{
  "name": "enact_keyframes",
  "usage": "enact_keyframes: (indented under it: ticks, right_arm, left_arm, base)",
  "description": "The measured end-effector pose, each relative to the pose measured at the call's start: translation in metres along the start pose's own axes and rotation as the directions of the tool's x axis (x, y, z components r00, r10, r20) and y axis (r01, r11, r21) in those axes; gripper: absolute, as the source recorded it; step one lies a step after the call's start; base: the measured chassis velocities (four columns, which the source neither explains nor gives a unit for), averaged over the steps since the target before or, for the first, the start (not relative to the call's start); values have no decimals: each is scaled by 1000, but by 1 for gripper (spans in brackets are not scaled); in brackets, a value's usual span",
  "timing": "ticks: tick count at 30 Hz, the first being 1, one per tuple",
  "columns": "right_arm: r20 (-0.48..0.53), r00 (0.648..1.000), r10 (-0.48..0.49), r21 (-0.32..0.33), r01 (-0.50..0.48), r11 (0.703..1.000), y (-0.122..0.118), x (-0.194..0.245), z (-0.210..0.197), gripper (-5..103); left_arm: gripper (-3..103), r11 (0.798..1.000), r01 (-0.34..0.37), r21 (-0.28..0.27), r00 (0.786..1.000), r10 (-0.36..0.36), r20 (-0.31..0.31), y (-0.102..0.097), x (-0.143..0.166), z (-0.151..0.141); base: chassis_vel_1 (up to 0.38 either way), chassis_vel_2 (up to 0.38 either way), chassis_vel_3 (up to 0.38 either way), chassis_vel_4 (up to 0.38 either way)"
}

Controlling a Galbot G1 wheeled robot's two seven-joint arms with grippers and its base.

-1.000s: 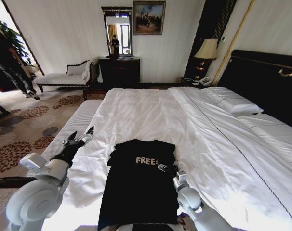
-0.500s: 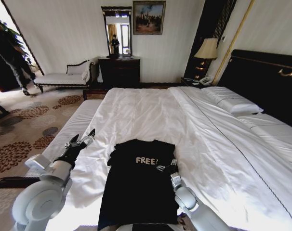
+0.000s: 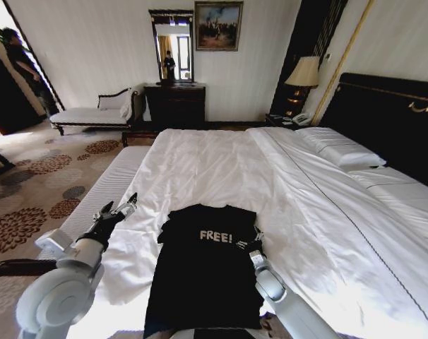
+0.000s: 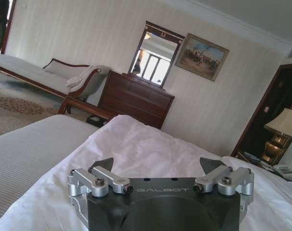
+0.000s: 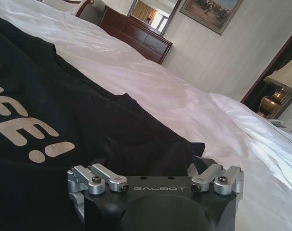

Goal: Fold the clothes on the bed.

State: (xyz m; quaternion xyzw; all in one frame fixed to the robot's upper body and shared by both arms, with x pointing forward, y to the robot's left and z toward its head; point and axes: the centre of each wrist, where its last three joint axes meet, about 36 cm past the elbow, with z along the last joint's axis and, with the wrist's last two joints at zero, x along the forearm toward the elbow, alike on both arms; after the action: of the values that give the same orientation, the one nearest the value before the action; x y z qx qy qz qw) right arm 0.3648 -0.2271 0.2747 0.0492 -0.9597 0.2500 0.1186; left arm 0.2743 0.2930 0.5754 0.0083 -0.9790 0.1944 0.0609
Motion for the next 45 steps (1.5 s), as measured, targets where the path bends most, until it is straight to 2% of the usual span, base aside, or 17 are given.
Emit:
enact_keyframes:
  ticks: [1,4,5,8,11,14,16,19,20,23,24,25,33,37,38,41,45]
  right_arm:
    - [0,1000,0,0,0,1000,0,0,0,95]
    - [15,1000,-9,-15,10,1000,2,4,-2,79]
    - [15,1000,-9,-15,10,1000,2,4,-2,79]
    - [31,999,-25,-29,26,999,4,6,-2,63]
    - [38,999,-33,-33,34,999,5,5,-2,58]
    - [48,998,-52,-44,54,998,5,4,-1,41]
    - [48,997,-56,-47,58,997,5,3,-1,41]
    - [53,996,-66,-51,69,996,4,1,2,25]
    - [53,996,-66,-51,69,996,4,1,2,25]
    - [75,994,-81,-56,85,995,3,2,3,8]
    - [75,994,-81,-56,85,995,3,2,3,8]
    - [85,992,-89,-58,94,994,1,2,5,3]
    - [129,991,-44,-99,57,993,-19,-2,-5,0]
    - [134,988,74,-124,-57,991,-72,-11,-8,0]
    - [134,988,74,-124,-57,991,-72,-11,-8,0]
    - [116,981,155,-126,-141,982,-110,-10,-3,0]
    - [94,975,199,-122,-187,975,-127,-3,3,0]
  left_arm:
    - [100,1000,0,0,1000,0,0,0,0,0]
    - [100,1000,2,1,1000,-2,0,0,0,1]
    - [100,1000,2,1,1000,-2,0,0,0,1]
    - [100,1000,3,-2,1000,-3,0,-1,0,2]
    - [100,1000,3,-5,1000,-3,1,-2,0,2]
    - [100,1000,2,-9,1000,-2,2,-2,-1,3]
    - [100,1000,2,-11,1000,-2,3,-2,-1,2]
    - [100,1000,0,-16,1000,0,5,-3,-1,2]
    - [100,1000,0,-16,1000,0,5,-3,-1,2]
    - [100,1000,1,-20,1000,-1,5,-3,-1,2]
    - [100,1000,1,-20,1000,-1,5,-3,-1,2]
    - [100,1000,2,-21,1000,-2,6,-3,-1,2]
    - [100,1000,4,-25,1000,-3,8,-3,-1,2]
    - [100,1000,9,-26,1000,-9,10,-2,-1,2]
    - [100,1000,9,-26,1000,-9,10,-2,-1,2]
    - [100,1000,9,-23,1000,-9,12,-2,-1,2]
    - [100,1000,6,-19,1000,-6,12,-3,-1,3]
  base:
    - [0,0,0,0]
    - [0,0,0,0]
    - [0,0,0,0]
    - [0,0,0,0]
    - [0,0,0,0]
    - [0,0,0,0]
    - [0,0,0,0]
    - [0,0,0,0]
    - [0,0,0,0]
    - [0,0,0,0]
    - [0,0,0,0]
    - [0,0,0,0]
    - [0,0,0,0]
    - [0,0,0,0]
    - [0,0,0,0]
    - [0,0,0,0]
    - [0,0,0,0]
